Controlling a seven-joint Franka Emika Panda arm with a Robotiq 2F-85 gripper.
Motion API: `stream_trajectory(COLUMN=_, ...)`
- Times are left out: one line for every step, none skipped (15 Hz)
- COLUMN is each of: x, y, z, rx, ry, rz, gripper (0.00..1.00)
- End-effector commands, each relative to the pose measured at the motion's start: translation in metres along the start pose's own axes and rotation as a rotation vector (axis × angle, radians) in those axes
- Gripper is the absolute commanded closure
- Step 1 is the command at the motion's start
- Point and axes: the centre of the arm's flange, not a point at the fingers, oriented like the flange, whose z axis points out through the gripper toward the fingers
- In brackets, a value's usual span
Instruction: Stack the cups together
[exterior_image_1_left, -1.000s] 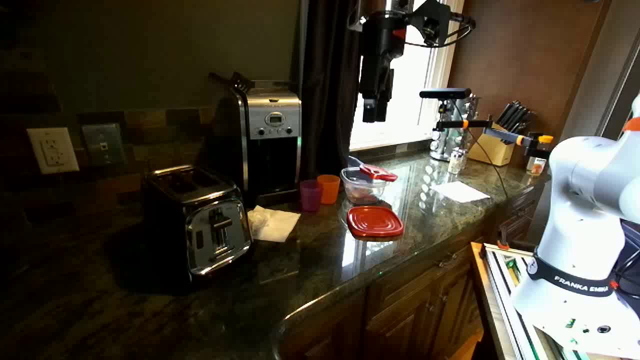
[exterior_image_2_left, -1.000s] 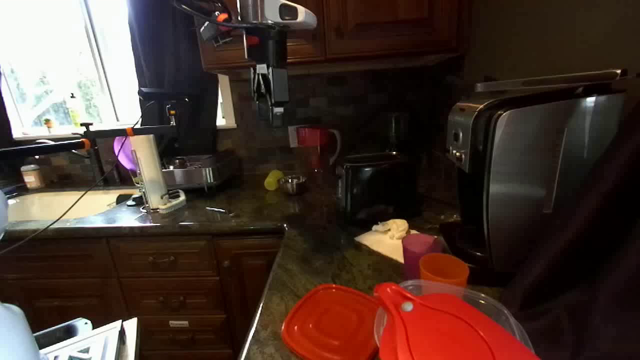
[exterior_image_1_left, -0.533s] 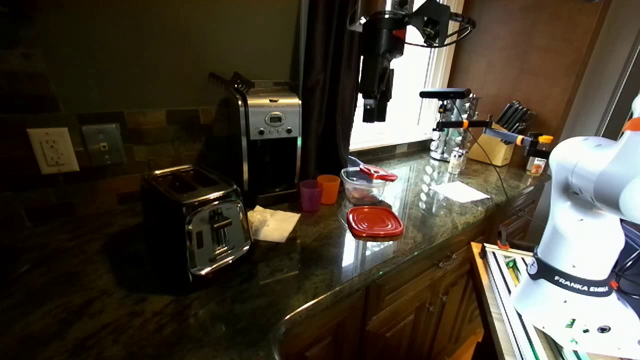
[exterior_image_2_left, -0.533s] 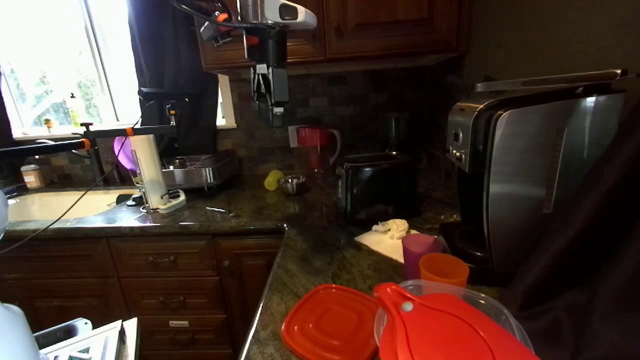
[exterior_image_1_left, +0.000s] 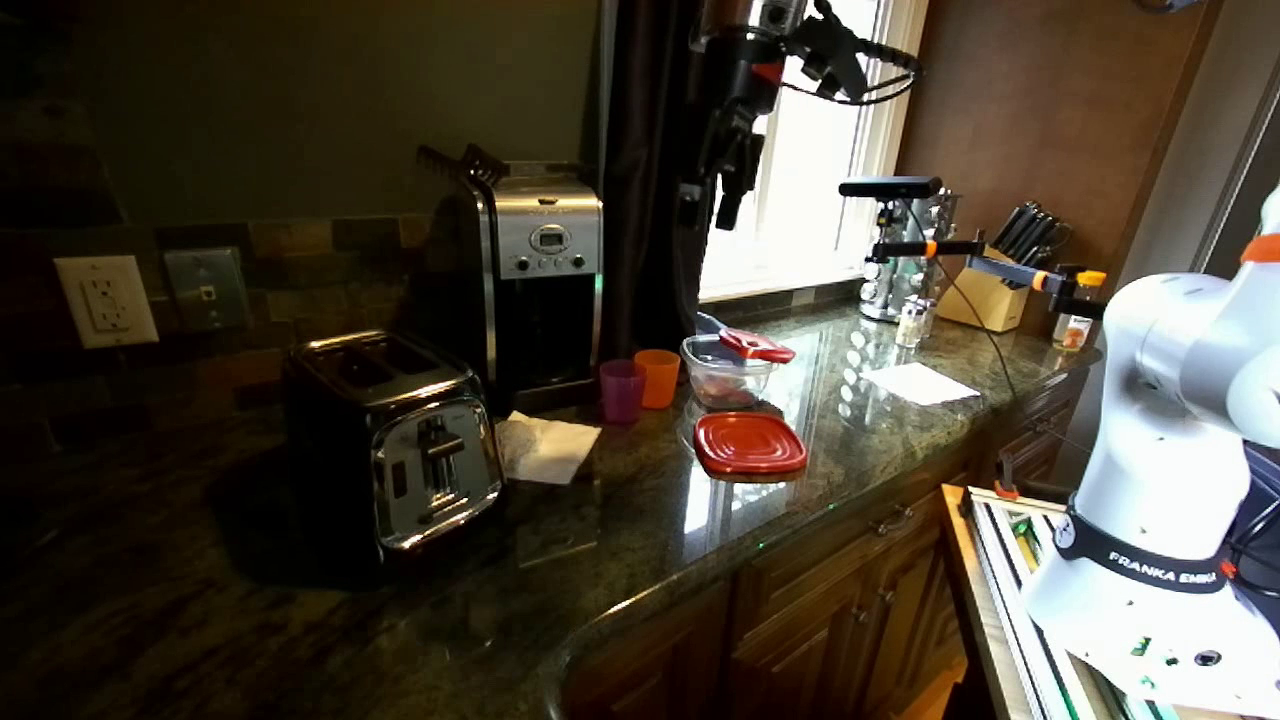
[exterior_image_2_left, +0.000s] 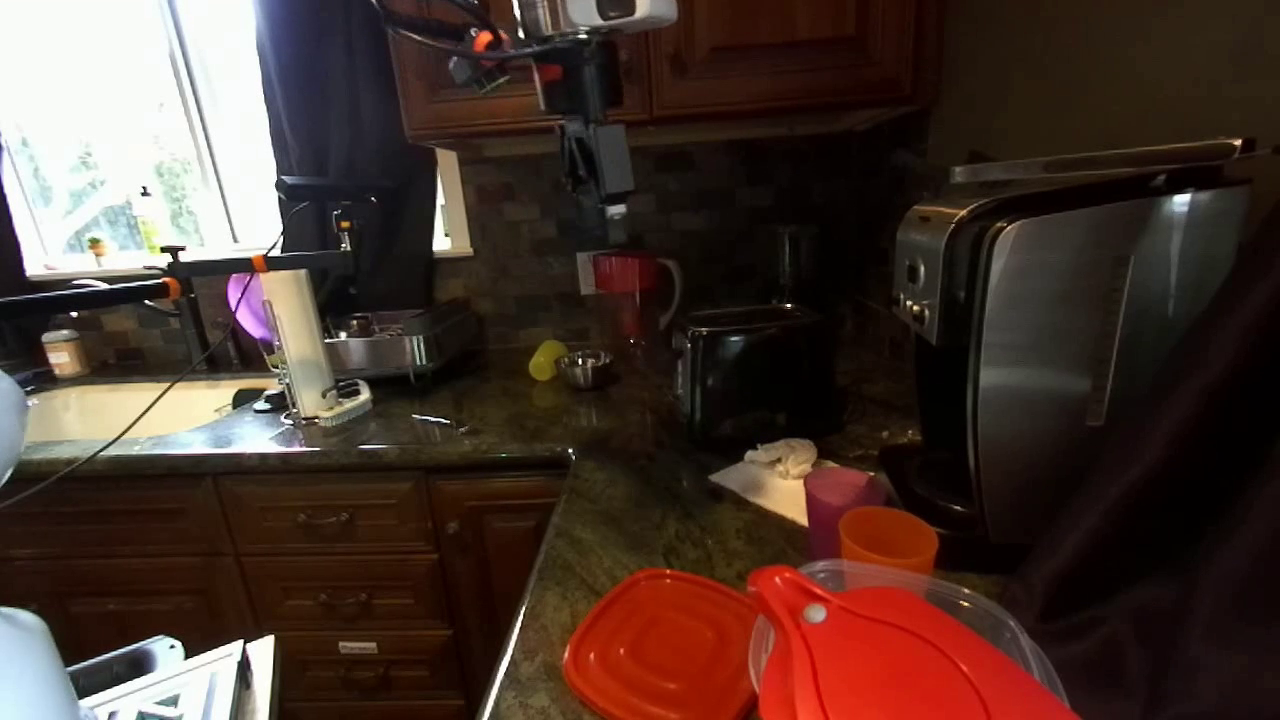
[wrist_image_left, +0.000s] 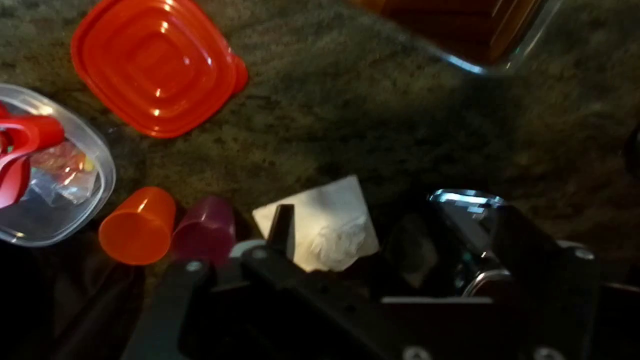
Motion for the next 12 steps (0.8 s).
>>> stream_trajectory(x=0.057, y=0.045, z=0.029, rx=-0.077, ry=0.114, rz=0.148, gripper=0.00)
stream_trajectory(x=0.067, y=0.055, z=0.038, rx=-0.111, ry=0.130, rz=0.174, gripper=0.00)
stream_trajectory(x=0.077, y=0.066, z=0.054, rx=-0.139, ry=0.135, rz=0.205, gripper=0.00)
stream_trajectory(x=0.084, y=0.071, z=0.071, rx=-0.155, ry=0.126, rz=0.236, gripper=0.00)
stream_trajectory(x=0.087, y=0.073, z=0.087, rx=-0.171, ry=0.082, rz=0.265, gripper=0.00)
stream_trajectory(x=0.089, y=0.073, z=0.095, rx=-0.171, ry=0.052, rz=0.280, gripper=0.00)
stream_trajectory(x=0.073, y=0.079, z=0.079, rx=-0.146, ry=0.087, rz=0.234, gripper=0.00)
stream_trajectory(x=0.077, y=0.080, z=0.093, rx=-0.154, ry=0.065, rz=0.249, gripper=0.00)
stream_trajectory(x=0.080, y=0.080, z=0.101, rx=-0.157, ry=0.053, rz=0.257, gripper=0.00)
stream_trajectory(x=0.083, y=0.079, z=0.103, rx=-0.157, ry=0.050, rz=0.260, gripper=0.00)
stream_trajectory(x=0.082, y=0.077, z=0.104, rx=-0.141, ry=0.061, rz=0.260, gripper=0.00)
stream_trajectory(x=0.087, y=0.076, z=0.119, rx=-0.135, ry=0.059, rz=0.266, gripper=0.00)
